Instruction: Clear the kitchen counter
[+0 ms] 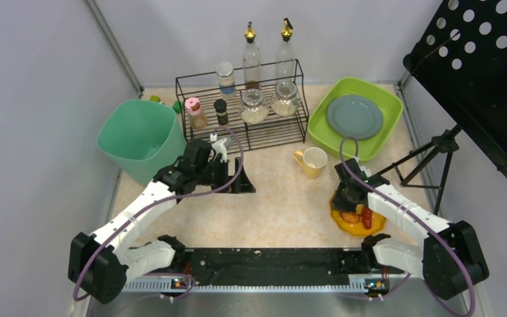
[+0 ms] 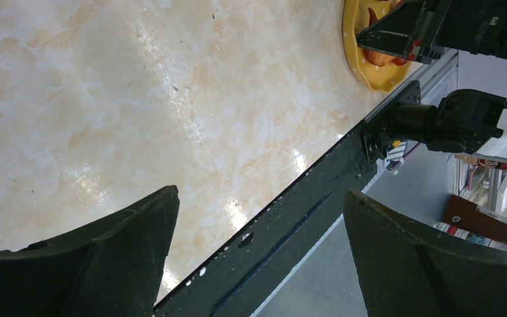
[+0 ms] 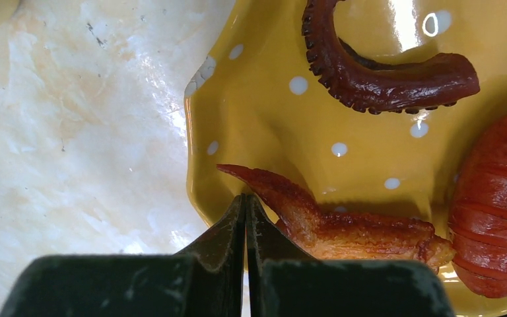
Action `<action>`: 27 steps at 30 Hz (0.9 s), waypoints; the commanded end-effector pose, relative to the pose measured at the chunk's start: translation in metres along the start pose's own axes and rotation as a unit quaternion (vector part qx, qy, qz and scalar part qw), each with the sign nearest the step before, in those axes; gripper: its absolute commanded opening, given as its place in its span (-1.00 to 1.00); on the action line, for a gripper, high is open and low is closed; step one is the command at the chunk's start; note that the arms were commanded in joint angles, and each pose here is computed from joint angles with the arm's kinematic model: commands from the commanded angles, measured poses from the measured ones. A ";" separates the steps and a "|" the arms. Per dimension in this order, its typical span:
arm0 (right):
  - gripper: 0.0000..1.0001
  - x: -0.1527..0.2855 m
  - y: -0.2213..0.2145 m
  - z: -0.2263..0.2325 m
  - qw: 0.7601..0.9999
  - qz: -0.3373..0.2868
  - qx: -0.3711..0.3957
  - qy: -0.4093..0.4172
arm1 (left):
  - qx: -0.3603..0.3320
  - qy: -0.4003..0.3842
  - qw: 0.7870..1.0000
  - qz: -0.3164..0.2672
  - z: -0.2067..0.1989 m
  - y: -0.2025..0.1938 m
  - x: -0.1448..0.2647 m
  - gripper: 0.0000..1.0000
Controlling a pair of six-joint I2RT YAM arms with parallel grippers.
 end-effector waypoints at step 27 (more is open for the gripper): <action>-1.00 -0.027 -0.025 0.069 0.993 0.024 0.044 0.111 | -0.020 0.002 1.000 -0.019 -0.005 0.006 0.003 0.97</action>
Point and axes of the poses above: each gripper's point midway between its finger pads, its own x axis back along the fingers, its own z axis along the line the jaws close on, y = z × x, the point moved 10 cm from there along x, back along the fingers, and after that the axes turned 12 degrees about x, right-handed, at the moved point
